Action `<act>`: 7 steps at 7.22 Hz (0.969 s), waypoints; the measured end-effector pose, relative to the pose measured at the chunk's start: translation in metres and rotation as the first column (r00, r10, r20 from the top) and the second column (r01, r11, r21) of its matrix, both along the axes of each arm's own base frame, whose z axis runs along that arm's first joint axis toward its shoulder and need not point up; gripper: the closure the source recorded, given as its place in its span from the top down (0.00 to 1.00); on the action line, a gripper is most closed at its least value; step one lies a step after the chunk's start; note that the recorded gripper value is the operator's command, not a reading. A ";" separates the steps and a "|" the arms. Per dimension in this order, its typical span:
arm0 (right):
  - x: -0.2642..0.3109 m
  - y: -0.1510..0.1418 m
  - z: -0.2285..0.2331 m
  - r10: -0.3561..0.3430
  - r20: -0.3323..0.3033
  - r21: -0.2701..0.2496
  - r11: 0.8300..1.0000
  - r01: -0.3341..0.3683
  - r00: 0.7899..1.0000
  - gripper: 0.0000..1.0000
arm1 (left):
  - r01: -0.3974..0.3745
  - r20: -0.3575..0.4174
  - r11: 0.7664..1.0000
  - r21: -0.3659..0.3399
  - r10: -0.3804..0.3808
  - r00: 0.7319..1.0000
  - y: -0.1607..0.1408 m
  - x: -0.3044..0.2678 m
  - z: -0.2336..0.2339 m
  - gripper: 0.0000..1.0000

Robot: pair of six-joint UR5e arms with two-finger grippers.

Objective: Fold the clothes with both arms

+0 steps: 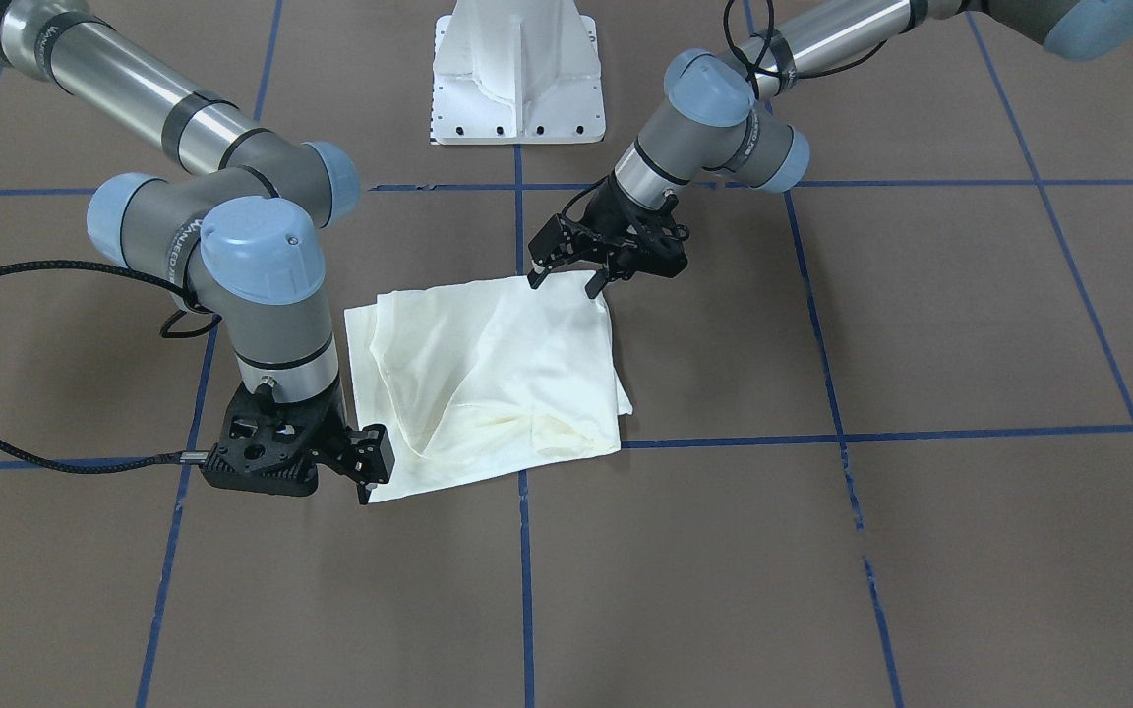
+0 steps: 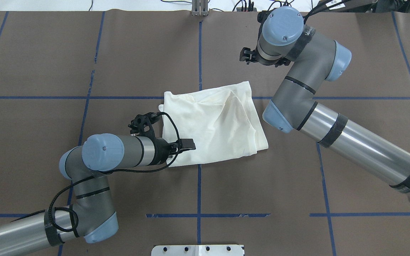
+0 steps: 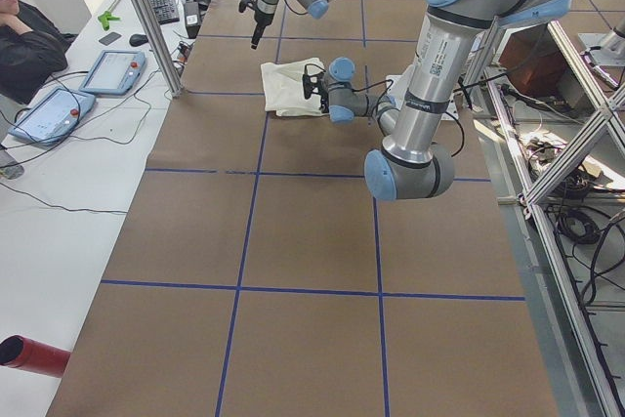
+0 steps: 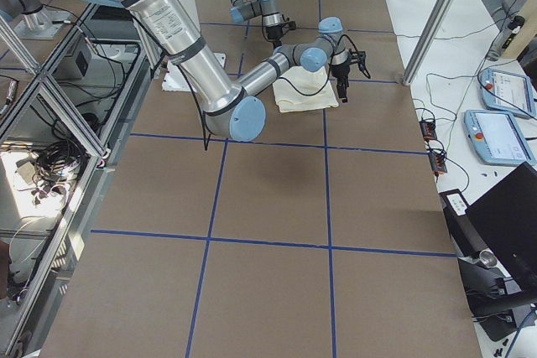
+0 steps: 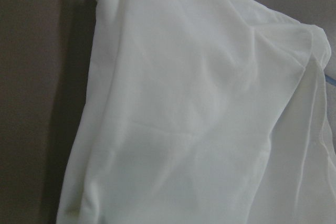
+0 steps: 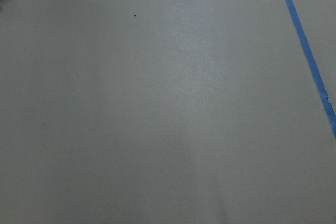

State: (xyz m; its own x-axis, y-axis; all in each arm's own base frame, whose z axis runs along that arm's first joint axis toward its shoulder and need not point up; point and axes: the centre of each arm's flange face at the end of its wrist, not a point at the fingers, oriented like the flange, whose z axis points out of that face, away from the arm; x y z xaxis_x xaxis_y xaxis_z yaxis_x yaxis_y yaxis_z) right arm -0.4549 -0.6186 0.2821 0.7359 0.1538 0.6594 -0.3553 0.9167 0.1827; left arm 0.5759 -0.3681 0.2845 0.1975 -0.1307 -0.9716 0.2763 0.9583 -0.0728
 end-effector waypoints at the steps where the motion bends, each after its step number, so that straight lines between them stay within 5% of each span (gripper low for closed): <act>1: 0.000 0.000 0.000 0.000 0.000 0.001 1.000 0.000 1.000 1.00 | -0.004 0.003 1.000 -0.001 0.004 1.000 0.002 0.002 0.002 1.00; 7: 0.006 -0.002 -0.007 -0.026 0.050 -0.003 1.000 0.026 0.998 1.00 | 0.005 0.007 0.998 0.061 -0.005 1.000 -0.026 -0.043 -0.039 1.00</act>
State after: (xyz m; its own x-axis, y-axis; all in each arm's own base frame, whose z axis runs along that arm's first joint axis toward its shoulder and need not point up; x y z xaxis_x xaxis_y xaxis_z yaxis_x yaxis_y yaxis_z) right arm -0.4485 -0.6210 0.2747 0.7057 0.1375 0.6951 -0.3400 0.9264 0.1618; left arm 0.5327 -0.3942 0.2458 0.2036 -0.0727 -0.9764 0.2812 0.9596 -0.0128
